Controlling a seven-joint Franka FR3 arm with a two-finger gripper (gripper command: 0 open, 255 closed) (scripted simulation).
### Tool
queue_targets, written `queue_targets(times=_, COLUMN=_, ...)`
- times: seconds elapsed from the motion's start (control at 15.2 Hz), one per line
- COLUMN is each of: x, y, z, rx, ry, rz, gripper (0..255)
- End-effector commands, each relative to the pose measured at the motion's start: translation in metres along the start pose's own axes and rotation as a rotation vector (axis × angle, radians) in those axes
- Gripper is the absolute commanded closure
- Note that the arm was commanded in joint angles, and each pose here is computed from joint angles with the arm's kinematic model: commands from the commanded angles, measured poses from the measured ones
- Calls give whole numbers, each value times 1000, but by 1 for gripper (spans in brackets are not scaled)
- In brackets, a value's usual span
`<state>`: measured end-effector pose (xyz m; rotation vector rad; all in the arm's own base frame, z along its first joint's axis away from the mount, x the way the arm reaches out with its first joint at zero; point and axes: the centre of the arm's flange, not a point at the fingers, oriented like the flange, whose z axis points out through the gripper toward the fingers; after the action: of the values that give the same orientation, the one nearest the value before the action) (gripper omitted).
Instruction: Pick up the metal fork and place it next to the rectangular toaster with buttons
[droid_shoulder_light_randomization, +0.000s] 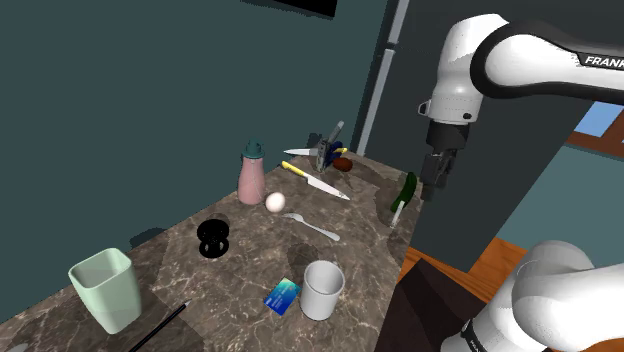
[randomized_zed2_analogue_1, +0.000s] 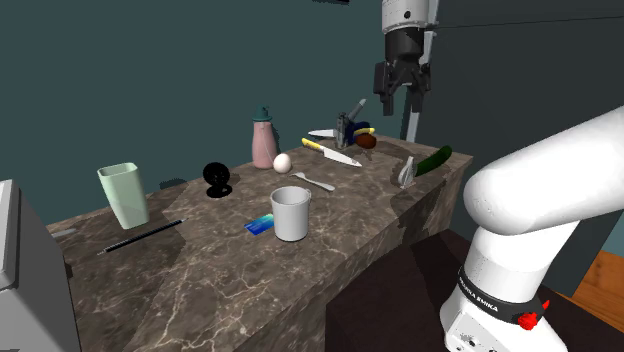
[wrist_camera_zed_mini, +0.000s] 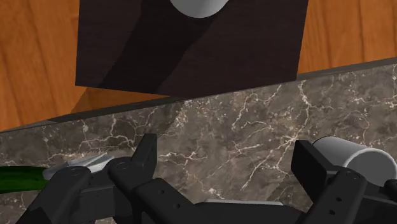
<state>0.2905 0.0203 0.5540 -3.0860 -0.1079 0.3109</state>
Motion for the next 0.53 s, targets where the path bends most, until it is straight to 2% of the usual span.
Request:
queue_targets(times=0.0, x=0, y=0, z=0, rx=0, ry=0, rz=0, gripper=0)
queue_targets(times=0.46, x=77, y=-3, z=45, rx=37, ry=22, rz=-43, gripper=0)
